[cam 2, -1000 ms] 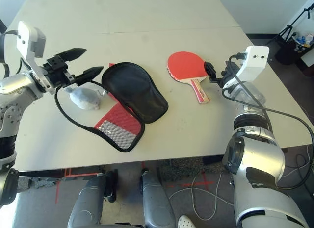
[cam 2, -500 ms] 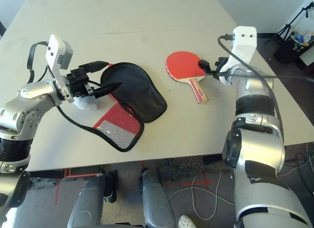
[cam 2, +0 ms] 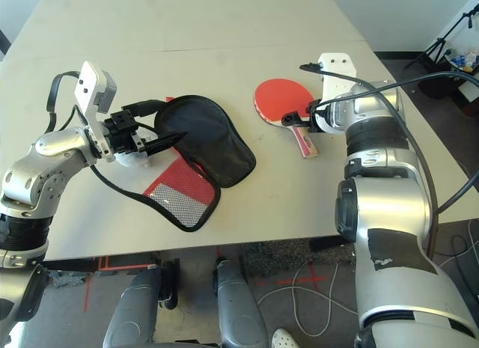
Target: Store the ping-pong paddle in its case and zip it.
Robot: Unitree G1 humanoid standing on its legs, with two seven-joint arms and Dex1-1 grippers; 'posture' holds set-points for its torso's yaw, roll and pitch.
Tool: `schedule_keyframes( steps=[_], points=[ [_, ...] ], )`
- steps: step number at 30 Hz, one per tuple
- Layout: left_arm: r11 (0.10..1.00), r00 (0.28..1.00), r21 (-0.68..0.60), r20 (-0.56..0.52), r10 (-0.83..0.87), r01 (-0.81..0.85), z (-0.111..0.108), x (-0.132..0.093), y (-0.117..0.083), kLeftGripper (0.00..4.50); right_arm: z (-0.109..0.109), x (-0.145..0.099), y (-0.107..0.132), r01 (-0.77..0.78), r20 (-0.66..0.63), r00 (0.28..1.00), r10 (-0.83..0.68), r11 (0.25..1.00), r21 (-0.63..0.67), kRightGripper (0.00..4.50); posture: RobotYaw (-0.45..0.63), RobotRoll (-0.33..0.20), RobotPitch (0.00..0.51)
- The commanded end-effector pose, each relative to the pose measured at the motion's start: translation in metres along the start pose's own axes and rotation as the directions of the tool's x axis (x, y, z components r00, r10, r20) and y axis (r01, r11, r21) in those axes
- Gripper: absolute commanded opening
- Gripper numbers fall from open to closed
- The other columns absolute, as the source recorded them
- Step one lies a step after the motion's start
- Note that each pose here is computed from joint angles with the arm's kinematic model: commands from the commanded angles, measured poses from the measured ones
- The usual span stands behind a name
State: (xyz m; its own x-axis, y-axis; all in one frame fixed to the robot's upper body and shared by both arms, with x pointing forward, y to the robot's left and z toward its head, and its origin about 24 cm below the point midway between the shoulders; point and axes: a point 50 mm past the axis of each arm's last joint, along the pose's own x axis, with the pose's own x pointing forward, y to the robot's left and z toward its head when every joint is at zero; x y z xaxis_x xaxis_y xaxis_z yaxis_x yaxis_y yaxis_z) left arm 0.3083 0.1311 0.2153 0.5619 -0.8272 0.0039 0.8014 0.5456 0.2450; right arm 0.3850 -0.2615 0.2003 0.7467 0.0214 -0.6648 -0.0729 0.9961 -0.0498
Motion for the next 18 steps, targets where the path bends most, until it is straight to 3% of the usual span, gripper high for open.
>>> schedule_keyframes(
  steps=[1, 9, 11, 18],
  points=[
    [1.0, 1.0, 0.005, -0.012, -0.01, 0.01, -0.001, 0.001, -0.005, 4.5, -0.005, 0.006, 0.001, 0.008, -0.025, 1.0, -0.008, 1.0, -0.017, 4.47, -0.03, 0.0, 0.238],
    [1.0, 1.0, 0.006, -0.011, -0.012, 0.012, -0.001, 0.002, -0.007, 4.5, -0.014, 0.013, 0.005, -0.021, -0.077, 0.997, 0.021, 1.0, 0.002, 4.32, -0.03, 0.0, 0.242],
    [1.0, 1.0, 0.007, -0.013, -0.012, 0.012, -0.001, 0.002, -0.007, 4.5, -0.016, 0.014, 0.006, -0.023, -0.084, 0.996, 0.024, 1.0, 0.005, 3.95, -0.03, 0.0, 0.243],
    [1.0, 1.0, 0.011, -0.017, -0.009, 0.009, -0.002, 0.002, -0.006, 4.5, -0.014, 0.011, 0.003, -0.015, -0.083, 0.996, 0.014, 1.0, -0.014, 1.88, -0.04, 0.0, 0.243]
  ],
)
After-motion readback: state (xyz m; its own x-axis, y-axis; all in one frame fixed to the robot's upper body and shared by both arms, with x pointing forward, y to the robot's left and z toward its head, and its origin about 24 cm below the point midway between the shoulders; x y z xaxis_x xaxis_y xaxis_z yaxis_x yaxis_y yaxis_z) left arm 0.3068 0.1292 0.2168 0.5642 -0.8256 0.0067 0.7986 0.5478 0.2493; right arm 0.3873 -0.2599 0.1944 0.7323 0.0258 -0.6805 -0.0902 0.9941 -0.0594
